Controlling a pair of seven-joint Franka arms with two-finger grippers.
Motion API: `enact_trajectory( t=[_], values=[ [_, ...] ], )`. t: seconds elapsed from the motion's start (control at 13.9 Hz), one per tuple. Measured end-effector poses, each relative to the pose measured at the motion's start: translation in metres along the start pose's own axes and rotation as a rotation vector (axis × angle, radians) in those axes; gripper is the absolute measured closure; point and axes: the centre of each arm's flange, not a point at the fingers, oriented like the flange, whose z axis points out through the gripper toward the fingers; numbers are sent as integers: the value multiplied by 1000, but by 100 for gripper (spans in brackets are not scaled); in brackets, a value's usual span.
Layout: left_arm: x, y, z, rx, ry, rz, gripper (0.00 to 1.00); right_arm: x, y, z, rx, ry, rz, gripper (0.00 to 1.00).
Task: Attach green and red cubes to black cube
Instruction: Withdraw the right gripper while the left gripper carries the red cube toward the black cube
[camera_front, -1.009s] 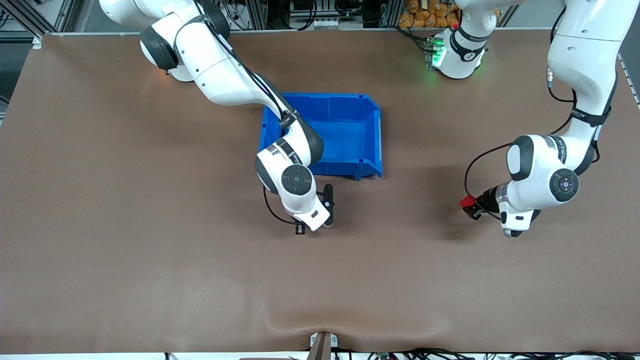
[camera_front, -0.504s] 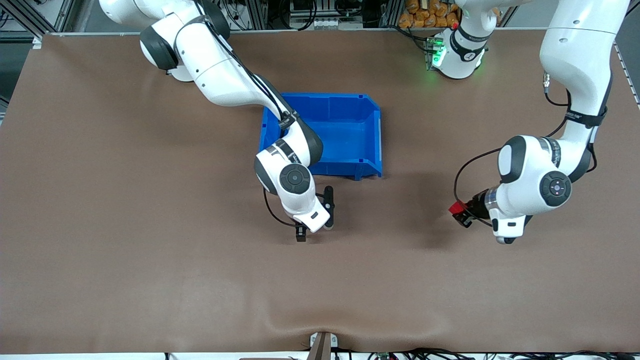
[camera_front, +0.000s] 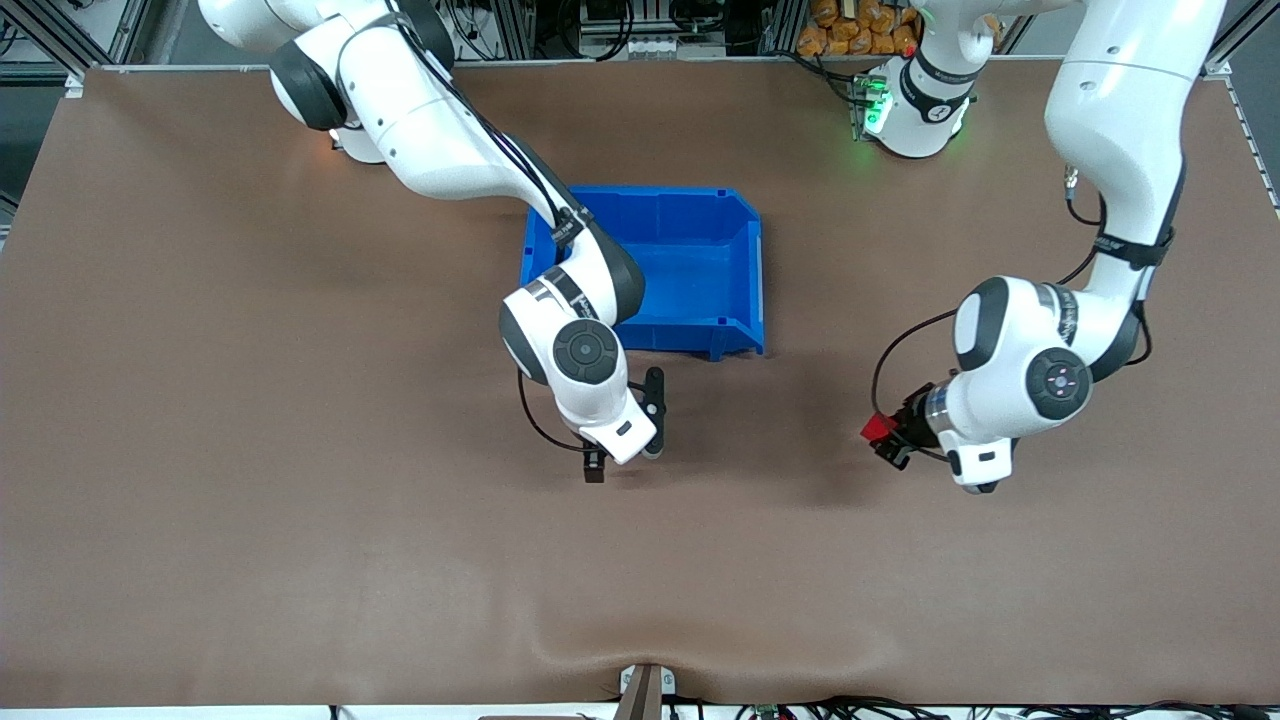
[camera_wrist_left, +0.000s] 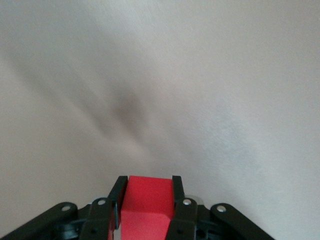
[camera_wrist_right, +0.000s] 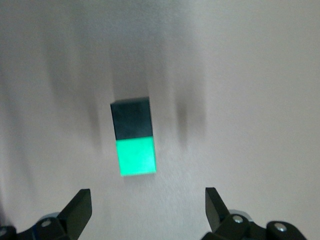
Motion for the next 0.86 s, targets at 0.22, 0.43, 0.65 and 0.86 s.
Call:
enact_trajectory(
  t=[0.22, 0.43, 0.65, 0.86],
  values=[
    [-39, 34, 12, -21, -27, -132, 60, -52, 35, -35, 3, -5, 84, 0],
    [-88, 59, 29, -16, -40, -220, 60, -138, 82, -69, 9, 16, 217, 0],
    [-117, 74, 40, -17, -49, -293, 60, -225, 111, -109, 54, 71, 358, 0],
    [-148, 85, 55, -9, -55, -346, 60, -330, 127, -183, 29, 109, 493, 0]
  ],
)
